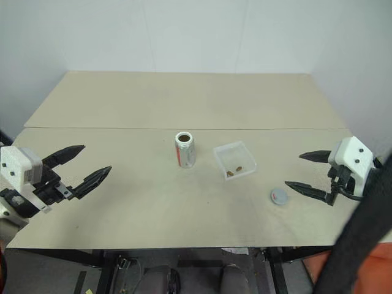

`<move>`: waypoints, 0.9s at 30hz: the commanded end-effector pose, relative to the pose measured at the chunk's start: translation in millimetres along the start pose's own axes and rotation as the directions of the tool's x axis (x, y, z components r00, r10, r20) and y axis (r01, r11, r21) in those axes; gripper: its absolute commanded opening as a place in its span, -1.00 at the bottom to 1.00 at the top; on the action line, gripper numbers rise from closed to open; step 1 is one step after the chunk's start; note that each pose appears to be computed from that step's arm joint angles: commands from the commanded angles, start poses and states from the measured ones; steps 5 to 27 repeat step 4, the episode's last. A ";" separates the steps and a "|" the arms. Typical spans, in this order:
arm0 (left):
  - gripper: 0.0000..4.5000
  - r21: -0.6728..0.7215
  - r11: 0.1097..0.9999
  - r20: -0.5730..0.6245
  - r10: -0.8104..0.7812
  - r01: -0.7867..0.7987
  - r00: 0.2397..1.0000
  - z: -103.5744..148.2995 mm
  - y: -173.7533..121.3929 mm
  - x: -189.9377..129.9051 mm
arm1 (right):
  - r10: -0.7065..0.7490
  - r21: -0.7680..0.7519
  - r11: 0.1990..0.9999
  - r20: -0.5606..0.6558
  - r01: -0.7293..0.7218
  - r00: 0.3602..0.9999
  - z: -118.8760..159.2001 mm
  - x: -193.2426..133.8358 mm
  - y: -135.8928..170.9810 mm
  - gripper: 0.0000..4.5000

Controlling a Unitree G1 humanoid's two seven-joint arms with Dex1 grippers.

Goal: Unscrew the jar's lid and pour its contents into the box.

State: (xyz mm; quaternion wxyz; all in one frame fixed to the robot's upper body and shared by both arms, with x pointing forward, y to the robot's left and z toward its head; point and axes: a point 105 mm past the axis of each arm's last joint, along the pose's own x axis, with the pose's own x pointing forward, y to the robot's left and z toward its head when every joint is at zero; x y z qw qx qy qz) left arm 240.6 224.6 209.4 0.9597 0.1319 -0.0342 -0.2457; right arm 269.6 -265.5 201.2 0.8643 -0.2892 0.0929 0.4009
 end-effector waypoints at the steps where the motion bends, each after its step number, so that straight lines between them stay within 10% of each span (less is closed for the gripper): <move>1: 0.99 -0.009 0.996 0.002 0.085 -0.085 0.996 3.8 5.5 2.1 | 0.001 -0.033 0.999 0.021 0.000 1.000 8.0 8.6 -11.1 1.00; 27: 0.99 -0.035 0.994 -0.018 0.108 -0.108 0.994 0.1 6.4 9.4 | 0.026 -0.039 0.999 0.050 -0.024 0.998 10.5 26.3 -13.7 1.00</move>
